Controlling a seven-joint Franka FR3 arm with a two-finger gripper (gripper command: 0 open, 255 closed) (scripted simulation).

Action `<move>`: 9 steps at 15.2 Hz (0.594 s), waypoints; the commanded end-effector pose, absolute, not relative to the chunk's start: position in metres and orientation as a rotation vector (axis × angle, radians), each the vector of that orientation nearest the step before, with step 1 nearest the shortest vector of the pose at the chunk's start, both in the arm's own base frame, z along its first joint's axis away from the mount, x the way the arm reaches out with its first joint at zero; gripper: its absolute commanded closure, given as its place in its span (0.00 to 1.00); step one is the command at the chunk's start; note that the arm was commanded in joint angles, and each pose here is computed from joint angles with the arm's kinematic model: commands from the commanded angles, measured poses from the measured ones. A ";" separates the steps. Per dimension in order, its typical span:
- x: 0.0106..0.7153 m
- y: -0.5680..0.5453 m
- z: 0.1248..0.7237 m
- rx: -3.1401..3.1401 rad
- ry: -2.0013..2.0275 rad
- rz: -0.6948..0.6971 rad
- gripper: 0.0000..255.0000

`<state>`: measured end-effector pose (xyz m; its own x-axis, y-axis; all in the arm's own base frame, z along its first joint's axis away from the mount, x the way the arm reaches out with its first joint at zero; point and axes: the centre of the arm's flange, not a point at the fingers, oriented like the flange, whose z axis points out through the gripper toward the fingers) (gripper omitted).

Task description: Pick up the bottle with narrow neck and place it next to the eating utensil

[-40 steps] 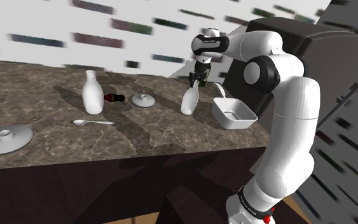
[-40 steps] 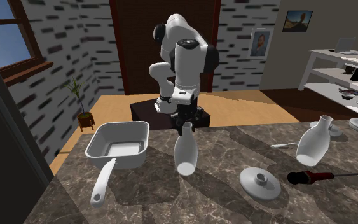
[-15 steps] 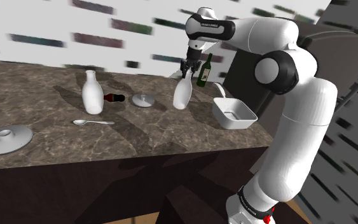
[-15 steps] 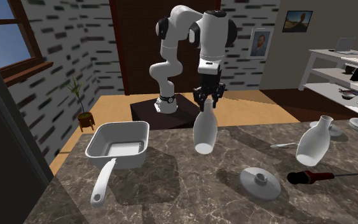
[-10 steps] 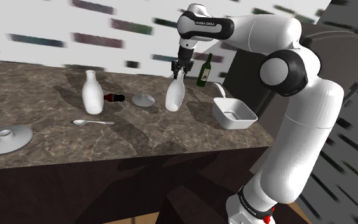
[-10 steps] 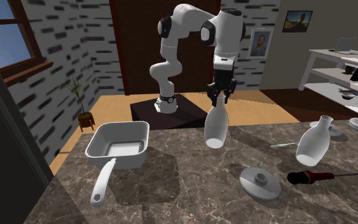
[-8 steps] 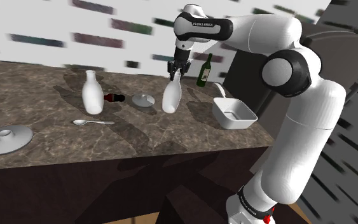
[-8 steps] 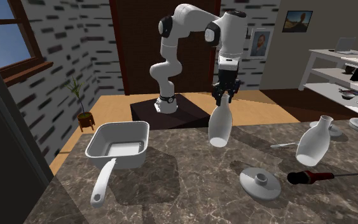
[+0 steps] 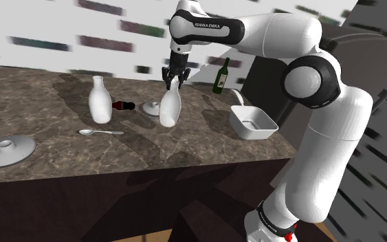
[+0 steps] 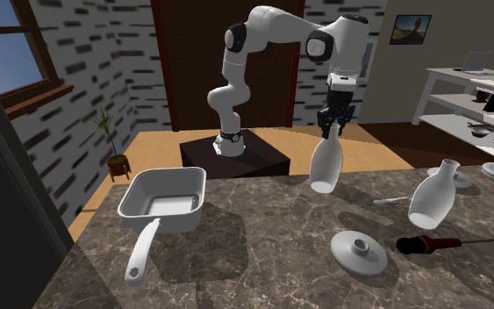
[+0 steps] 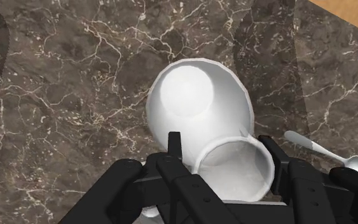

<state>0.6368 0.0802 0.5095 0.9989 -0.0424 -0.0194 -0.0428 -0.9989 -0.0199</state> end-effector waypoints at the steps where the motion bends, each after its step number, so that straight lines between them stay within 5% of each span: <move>1: 0.633 0.107 0.511 -3.120 0.069 0.029 1.00; 9: 0.628 0.212 0.512 -3.120 0.069 0.029 1.00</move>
